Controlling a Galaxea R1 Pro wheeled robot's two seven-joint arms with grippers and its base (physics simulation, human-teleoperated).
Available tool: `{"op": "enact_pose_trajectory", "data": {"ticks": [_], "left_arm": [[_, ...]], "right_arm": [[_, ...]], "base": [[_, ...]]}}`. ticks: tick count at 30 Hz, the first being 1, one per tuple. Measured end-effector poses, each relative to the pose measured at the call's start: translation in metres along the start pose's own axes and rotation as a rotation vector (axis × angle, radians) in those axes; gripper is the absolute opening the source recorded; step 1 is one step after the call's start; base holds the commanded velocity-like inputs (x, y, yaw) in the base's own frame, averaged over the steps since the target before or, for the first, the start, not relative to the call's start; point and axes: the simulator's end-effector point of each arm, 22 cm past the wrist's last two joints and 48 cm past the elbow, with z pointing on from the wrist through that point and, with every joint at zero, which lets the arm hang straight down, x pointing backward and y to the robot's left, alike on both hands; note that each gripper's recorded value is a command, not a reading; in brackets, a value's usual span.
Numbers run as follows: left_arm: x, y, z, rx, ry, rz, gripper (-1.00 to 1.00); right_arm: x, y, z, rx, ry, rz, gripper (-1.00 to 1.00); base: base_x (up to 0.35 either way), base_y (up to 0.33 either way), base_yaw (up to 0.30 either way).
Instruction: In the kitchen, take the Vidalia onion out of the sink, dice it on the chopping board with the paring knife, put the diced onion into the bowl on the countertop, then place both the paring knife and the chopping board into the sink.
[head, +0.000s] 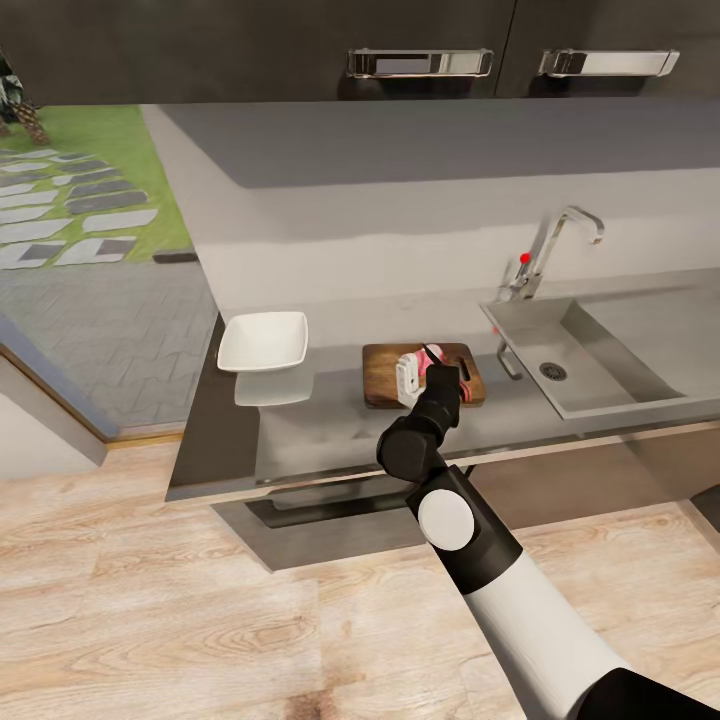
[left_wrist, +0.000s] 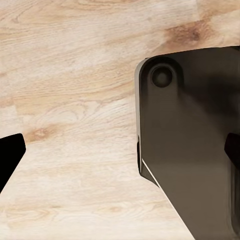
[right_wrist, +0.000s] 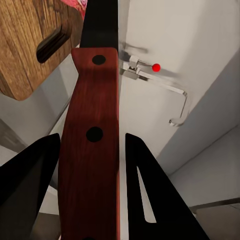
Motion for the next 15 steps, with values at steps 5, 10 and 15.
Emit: {"op": "enact_pose_trajectory", "data": {"ticks": [5, 10, 15], "left_arm": [[0.0000, 0.0001, 0.0000, 0.000, 0.000, -0.001, 1.00], [0.0000, 0.0000, 0.0000, 0.000, 0.000, 0.000, 1.00], [0.0000, 0.0000, 0.0000, 0.000, 0.000, 0.000, 1.00]], "right_arm": [[0.0000, 0.0000, 0.0000, 0.000, 0.000, 0.000, -1.00], [0.0000, 0.0000, 0.0000, 0.000, 0.000, 0.000, -1.00], [0.0000, 0.0004, 0.0001, -0.001, 0.000, 0.000, -1.00]], "base": [[0.000, 0.000, 0.000], [0.000, 0.000, 0.000], [0.000, 0.000, 0.000]]}}
